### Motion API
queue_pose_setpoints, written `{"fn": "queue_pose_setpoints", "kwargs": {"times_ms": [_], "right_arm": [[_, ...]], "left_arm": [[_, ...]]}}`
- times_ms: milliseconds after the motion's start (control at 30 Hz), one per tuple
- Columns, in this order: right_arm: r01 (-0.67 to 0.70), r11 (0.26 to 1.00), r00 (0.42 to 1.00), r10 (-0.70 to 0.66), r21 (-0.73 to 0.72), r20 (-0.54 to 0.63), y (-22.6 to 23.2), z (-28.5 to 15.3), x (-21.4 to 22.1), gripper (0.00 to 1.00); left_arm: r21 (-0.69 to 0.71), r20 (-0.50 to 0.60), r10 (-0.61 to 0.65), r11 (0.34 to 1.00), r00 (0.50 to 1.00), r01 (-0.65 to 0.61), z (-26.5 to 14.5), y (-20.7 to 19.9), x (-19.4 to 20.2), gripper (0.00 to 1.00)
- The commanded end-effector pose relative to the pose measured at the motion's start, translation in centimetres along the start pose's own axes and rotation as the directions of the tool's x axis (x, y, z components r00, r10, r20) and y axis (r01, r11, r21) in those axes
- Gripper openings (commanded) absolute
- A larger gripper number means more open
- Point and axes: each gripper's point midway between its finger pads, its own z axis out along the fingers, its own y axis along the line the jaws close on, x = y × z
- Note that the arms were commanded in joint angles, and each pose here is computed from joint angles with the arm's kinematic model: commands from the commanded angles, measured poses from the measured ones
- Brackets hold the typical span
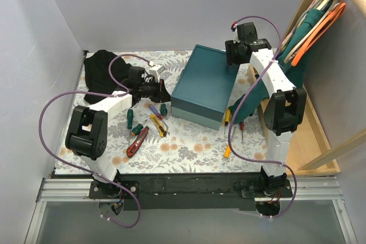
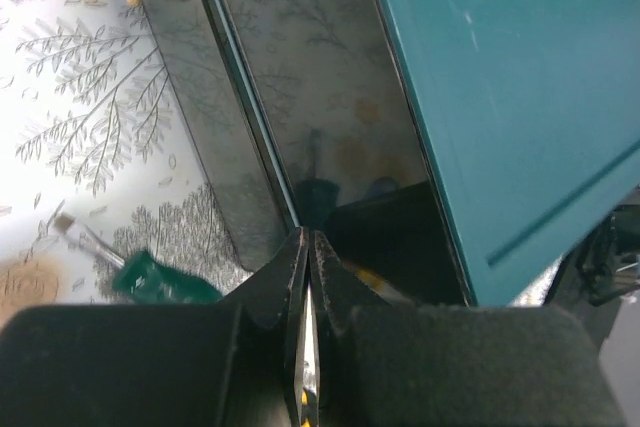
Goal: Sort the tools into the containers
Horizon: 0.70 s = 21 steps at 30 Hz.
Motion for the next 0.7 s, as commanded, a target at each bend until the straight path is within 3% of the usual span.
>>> {"fn": "queue_pose_setpoints", "kwargs": {"times_ms": [0, 133, 300, 400, 500, 667], "right_arm": [[0.005, 0.999, 1.0, -0.007, 0.053, 0.03, -0.6, -0.6, -1.1, 0.7], [-0.034, 0.984, 0.999, 0.029, 0.175, 0.031, -2.7, -1.7, -0.2, 0.78], [-0.042, 0.979, 0.999, 0.047, 0.199, -0.021, -3.5, -0.9, 2.1, 0.79], [-0.067, 0.992, 0.994, 0.075, 0.108, -0.079, -2.5, 0.7, 3.6, 0.77], [-0.113, 0.984, 0.989, 0.098, -0.135, -0.116, 1.0, 2.4, 3.6, 0.7], [-0.113, 0.949, 0.993, 0.095, -0.293, -0.076, 4.2, 4.0, 0.7, 0.68]], "left_arm": [[0.077, 0.026, 0.102, 0.992, 0.994, -0.104, 1.1, -2.8, -2.4, 0.0], [0.089, 0.016, 0.103, 0.991, 0.995, -0.104, 1.4, -3.2, -2.2, 0.0], [0.09, 0.007, 0.106, 0.99, 0.994, -0.106, 1.5, -3.4, -2.0, 0.0], [0.096, 0.006, 0.129, 0.987, 0.992, -0.129, 1.8, -4.0, -2.0, 0.0], [0.118, 0.001, 0.112, 0.987, 0.994, -0.111, 2.4, -5.0, -2.3, 0.0], [0.128, -0.005, 0.109, 0.986, 0.994, -0.108, 3.2, -5.4, -2.5, 0.0]]}}
